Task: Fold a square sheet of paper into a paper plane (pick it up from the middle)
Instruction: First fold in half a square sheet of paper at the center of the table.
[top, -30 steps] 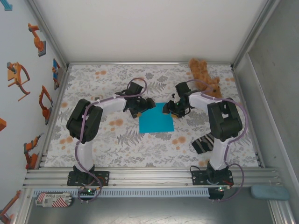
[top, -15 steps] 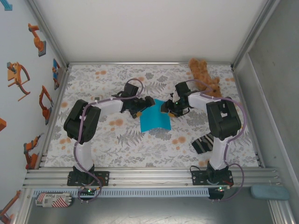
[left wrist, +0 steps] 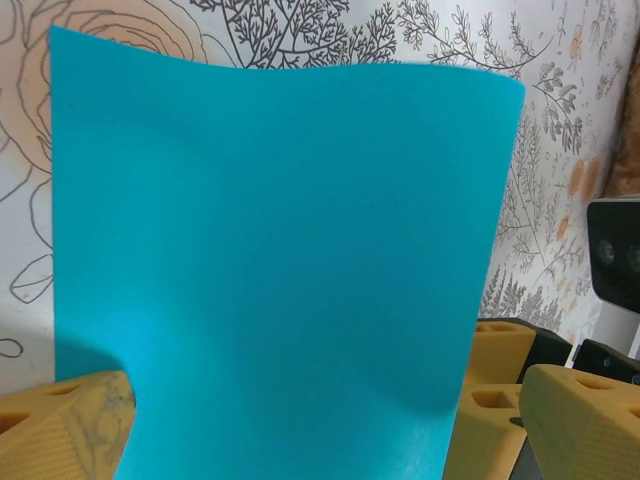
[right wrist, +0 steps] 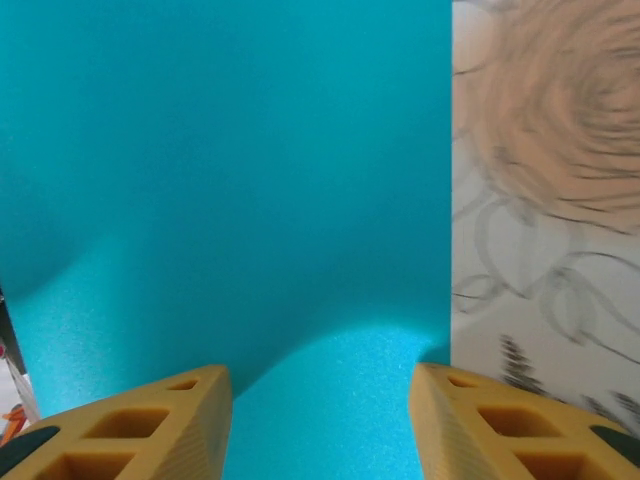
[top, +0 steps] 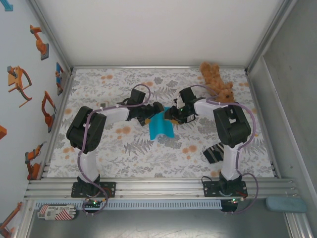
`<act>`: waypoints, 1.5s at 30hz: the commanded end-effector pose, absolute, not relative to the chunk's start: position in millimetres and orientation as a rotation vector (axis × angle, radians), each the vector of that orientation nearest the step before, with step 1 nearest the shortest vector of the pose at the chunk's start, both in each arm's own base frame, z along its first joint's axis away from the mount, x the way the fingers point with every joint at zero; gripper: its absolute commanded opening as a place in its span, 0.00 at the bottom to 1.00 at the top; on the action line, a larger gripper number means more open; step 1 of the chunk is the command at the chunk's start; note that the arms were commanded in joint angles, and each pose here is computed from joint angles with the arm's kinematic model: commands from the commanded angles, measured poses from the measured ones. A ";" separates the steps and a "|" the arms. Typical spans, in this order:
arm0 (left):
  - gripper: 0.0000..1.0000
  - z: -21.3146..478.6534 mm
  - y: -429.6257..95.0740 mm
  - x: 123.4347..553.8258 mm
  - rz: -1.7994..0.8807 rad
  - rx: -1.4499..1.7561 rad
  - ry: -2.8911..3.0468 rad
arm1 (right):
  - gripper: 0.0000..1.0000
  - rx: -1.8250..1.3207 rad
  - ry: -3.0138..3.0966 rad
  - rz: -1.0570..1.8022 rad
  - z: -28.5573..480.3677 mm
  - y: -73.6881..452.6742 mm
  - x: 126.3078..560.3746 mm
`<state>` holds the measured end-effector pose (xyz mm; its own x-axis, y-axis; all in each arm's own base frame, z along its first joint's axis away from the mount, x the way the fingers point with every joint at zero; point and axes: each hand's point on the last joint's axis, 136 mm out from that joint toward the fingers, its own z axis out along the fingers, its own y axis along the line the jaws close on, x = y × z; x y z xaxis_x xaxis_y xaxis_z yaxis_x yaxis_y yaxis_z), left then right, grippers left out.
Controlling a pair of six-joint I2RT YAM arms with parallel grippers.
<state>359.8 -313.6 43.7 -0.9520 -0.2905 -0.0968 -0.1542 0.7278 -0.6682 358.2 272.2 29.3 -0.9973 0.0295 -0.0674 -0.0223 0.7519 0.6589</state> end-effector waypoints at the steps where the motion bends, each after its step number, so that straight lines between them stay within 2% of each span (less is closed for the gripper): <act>1: 0.97 -0.4 -286.0 331.2 -0.797 -0.402 2.910 | 0.49 0.079 2.967 1.043 0.5 275.9 344.8; 7: 0.90 -5.8 -274.6 324.9 -0.623 -0.363 2.958 | 0.45 0.097 2.956 1.055 -0.8 279.8 345.6; 14: 0.78 -11.6 -268.3 323.7 -0.563 -0.382 2.965 | 0.44 0.085 2.929 1.049 2.4 277.6 345.3; 20: 0.65 -17.1 -264.2 323.0 -0.531 -0.391 2.973 | 0.44 0.050 2.859 1.064 18.1 277.0 347.1; 28: 0.42 -3.3 -265.2 330.0 -0.546 -0.283 2.937 | 0.45 0.136 2.619 1.004 68.5 256.1 371.4; 31: 0.35 15.4 -269.1 336.9 -0.579 -0.205 2.884 | 0.45 0.168 2.546 0.990 84.2 246.3 378.6; 36: 0.32 62.6 -285.9 345.5 -0.759 -0.075 2.774 | 0.48 0.186 2.469 1.054 103.4 236.3 382.8; 42: 0.29 141.6 -305.6 356.1 -1.140 0.003 2.568 | 0.56 0.077 2.286 1.318 151.2 231.7 390.9; 45: 0.29 177.7 -311.5 360.8 -1.298 0.020 2.467 | 0.65 0.018 2.186 1.451 180.7 234.7 392.5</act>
